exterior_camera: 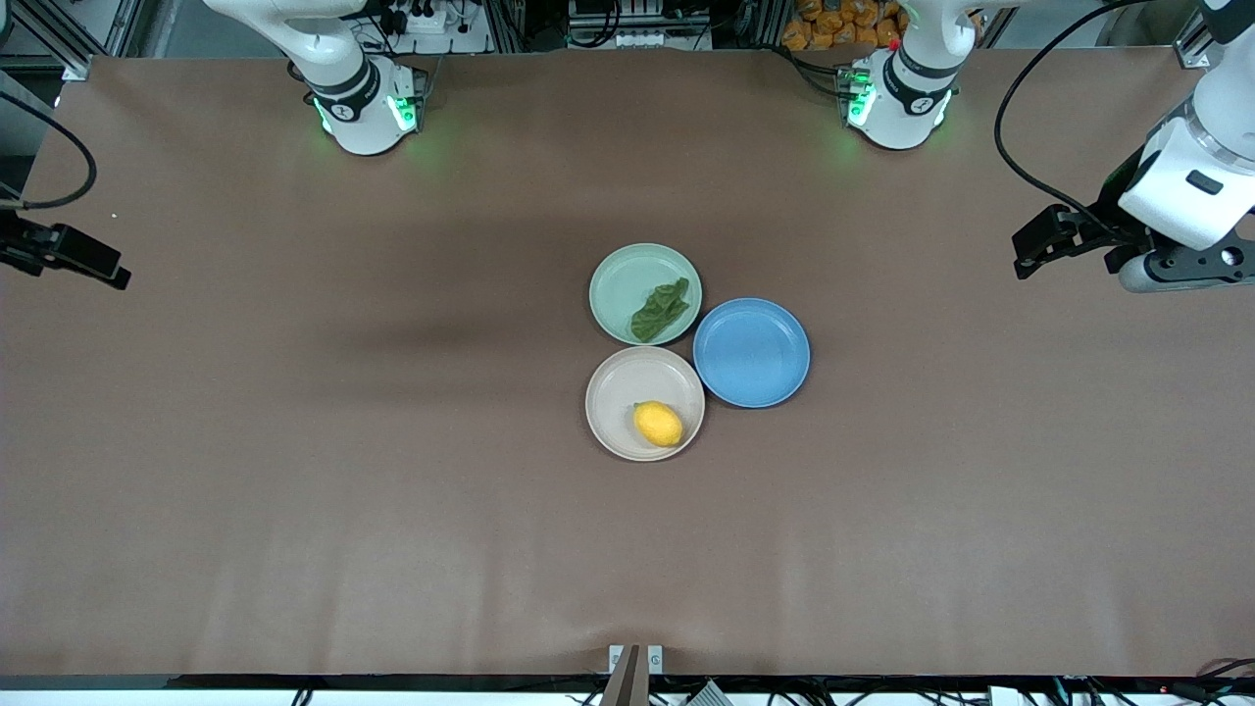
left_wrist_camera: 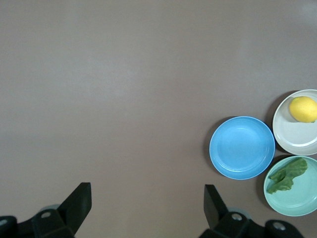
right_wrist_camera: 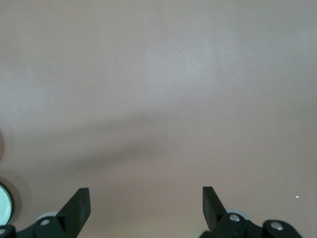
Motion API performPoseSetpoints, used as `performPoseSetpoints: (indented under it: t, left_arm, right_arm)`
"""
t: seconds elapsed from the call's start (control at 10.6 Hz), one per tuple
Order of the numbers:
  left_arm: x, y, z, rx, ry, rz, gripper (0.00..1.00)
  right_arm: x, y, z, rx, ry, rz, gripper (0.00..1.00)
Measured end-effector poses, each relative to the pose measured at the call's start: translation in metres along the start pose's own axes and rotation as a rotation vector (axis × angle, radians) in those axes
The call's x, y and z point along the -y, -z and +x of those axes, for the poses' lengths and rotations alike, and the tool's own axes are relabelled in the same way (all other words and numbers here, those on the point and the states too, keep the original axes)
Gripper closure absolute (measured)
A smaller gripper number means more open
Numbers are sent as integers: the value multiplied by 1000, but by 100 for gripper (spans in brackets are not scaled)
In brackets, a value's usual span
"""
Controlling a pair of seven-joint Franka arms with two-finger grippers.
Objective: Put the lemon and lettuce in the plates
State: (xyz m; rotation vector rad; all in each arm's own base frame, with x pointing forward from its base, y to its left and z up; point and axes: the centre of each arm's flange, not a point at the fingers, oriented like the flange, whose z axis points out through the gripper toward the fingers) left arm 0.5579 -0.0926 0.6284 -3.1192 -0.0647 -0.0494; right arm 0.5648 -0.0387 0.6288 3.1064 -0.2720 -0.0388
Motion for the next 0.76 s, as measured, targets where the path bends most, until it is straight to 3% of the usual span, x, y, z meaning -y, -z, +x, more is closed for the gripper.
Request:
performPoseSetpoints:
  t: [0.76]
  left_arm:
    - [-1, 5, -2, -2, -45, 0, 0]
  right_arm:
    - [-15, 16, -4, -32, 12, 1, 0]
